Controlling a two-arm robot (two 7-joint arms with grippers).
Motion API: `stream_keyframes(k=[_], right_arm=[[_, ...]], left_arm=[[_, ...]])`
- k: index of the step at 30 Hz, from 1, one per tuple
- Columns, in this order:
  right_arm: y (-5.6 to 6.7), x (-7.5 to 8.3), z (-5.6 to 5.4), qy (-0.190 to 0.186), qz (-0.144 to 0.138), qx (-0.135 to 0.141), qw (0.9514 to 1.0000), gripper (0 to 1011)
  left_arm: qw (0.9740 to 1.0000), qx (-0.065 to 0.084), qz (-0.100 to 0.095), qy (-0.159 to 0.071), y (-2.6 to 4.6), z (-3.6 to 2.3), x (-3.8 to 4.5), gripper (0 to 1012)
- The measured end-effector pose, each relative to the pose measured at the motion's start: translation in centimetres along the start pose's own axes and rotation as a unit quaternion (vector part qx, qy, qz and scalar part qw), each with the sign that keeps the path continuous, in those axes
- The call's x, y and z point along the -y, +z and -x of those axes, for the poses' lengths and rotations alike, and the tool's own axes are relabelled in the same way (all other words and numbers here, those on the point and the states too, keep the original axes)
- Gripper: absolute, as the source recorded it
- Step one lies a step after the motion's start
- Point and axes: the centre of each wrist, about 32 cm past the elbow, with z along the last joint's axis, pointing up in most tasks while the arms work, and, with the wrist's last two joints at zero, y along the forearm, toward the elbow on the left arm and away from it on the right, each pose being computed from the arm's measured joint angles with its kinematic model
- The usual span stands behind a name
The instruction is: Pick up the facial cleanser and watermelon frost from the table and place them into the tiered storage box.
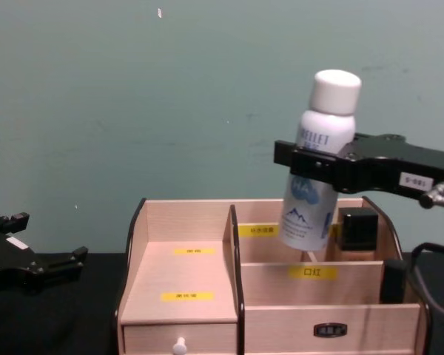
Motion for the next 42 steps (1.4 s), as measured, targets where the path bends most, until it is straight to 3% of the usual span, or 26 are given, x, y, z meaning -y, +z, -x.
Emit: stream_keyframes(k=[14, 27, 42], right_arm=[[-0.8, -2.6, -0.3, 0.018, 0.007, 0.000, 0.9998, 601], [-1.9, -4.6, -1.5, 0.014, 0.008, -0.002, 0.9999, 601], [-2.4, -5.5, -2.4, 0.011, 0.009, 0.001, 0.9999, 601]], left_arm=[[1.0000, 0.000, 0.000, 0.000, 0.00, 0.00, 0.00, 1010], [1.0000, 0.000, 0.000, 0.000, 0.00, 0.00, 0.00, 1010], [1.0000, 0.000, 0.000, 0.000, 0.00, 0.00, 0.00, 1010]])
